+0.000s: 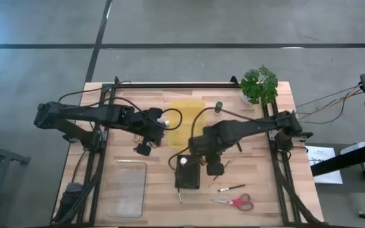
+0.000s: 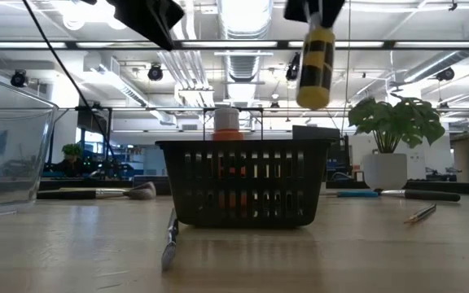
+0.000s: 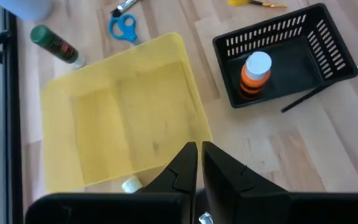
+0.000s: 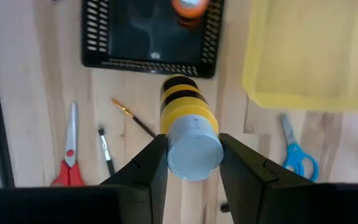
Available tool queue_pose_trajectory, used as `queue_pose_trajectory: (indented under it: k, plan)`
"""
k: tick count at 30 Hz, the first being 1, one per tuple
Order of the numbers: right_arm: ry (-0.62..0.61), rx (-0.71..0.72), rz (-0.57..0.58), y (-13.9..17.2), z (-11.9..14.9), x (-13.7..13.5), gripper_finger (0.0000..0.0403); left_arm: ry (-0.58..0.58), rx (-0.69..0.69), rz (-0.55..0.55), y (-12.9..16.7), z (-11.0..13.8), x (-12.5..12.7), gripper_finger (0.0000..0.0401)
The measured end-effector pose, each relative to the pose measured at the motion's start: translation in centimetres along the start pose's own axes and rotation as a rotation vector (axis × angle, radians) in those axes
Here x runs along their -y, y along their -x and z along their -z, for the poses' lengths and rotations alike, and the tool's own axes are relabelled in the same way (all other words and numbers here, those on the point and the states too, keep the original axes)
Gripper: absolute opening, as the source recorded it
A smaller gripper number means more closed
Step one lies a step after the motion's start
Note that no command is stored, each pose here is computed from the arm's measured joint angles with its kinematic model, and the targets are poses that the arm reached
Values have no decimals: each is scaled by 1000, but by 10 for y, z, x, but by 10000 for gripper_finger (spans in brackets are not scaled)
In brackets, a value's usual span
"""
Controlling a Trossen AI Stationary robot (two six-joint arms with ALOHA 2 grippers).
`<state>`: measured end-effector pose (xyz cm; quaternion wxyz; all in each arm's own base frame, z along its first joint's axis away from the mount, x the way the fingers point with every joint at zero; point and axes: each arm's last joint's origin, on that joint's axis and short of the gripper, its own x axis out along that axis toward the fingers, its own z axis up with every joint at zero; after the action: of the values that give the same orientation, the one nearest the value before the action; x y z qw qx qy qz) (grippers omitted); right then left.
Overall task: Pick & Place Paint Supplies
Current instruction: Put the yellow paint bottle into the black bin
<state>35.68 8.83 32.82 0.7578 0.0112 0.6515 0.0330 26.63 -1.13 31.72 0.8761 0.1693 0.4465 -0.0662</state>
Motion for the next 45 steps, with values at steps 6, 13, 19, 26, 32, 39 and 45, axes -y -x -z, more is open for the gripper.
queue_pose_trajectory:
  k: [6,13,19,26,32,39,45]
  plan:
    - [89,-15,-4,-10,-25,-26,111,5,-3,-23,9,4,-1,33]
    - [133,-12,-14,-22,-45,-45,111,-8,-15,-26,13,7,-1,33]
    - [91,-28,-17,-27,-45,-46,111,-12,-29,-37,17,9,-1,33]
    - [88,-5,-7,-29,-47,-50,111,5,-35,-40,18,10,-1,33]
    - [132,-46,30,-40,-51,-42,111,15,-35,-40,18,10,-1,33]
    - [147,-48,63,-40,-54,-28,111,19,-35,-39,18,10,-1,33]
    - [164,-56,79,-42,-55,-23,111,19,-36,-39,18,11,-1,33]
